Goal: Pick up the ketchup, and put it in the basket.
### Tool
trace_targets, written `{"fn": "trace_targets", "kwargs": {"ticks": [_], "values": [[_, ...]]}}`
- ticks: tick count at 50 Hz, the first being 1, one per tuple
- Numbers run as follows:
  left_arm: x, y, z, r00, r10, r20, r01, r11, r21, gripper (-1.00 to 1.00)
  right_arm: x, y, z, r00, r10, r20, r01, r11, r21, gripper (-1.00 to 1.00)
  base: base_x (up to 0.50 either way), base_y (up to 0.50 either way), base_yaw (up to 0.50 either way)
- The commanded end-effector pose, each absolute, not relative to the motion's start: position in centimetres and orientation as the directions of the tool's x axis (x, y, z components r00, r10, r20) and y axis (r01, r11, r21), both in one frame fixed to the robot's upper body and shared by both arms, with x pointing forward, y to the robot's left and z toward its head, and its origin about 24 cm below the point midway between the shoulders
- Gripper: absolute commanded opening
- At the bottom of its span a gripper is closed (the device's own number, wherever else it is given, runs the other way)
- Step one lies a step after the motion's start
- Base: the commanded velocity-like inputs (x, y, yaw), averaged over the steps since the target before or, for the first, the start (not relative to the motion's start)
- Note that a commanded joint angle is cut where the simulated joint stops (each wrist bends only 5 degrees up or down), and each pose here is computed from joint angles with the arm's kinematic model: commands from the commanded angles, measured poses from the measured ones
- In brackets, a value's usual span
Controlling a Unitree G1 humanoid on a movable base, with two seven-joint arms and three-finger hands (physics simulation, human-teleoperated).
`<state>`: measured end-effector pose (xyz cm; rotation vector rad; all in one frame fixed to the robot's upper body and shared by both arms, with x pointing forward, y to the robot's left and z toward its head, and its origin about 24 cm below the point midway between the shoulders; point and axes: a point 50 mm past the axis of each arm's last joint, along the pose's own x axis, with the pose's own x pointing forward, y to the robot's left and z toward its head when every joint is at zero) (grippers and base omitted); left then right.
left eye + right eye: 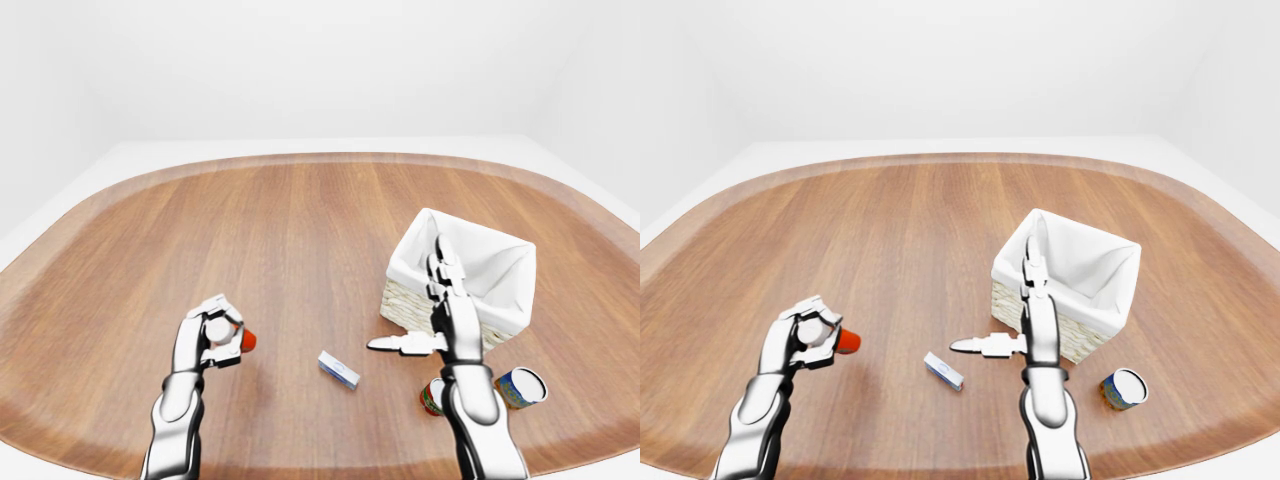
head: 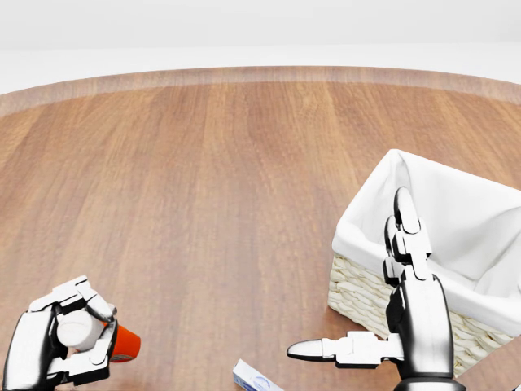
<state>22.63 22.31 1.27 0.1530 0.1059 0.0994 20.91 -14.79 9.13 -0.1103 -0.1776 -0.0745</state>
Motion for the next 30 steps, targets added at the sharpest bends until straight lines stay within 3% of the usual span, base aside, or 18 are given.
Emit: {"fn": "trace_targets", "kwargs": {"ticks": [1, 16, 30], "values": [[23.4, 19.6, 5.5, 0.996, 0.045, 0.077, -0.051, 0.996, 0.077, -0.92, 20.9, -14.9, 9.2, 0.981, -0.066, 0.182, 0.086, 0.991, -0.102, 1.0, 0.0, 0.0, 0.0], [24.7, 15.0, 7.6, 0.992, -0.069, 0.101, 0.063, 0.996, 0.056, -0.92, 20.9, -14.9, 9.2, 0.981, -0.065, 0.181, 0.085, 0.991, -0.102, 1.0, 0.0, 0.0, 0.0], [25.0, 11.2, 11.7, 0.953, -0.136, 0.271, 0.134, 0.991, 0.024, -0.92, 20.9, -14.8, 9.2, 0.981, -0.065, 0.183, 0.085, 0.991, -0.102, 1.0, 0.0, 0.0, 0.0]]}}
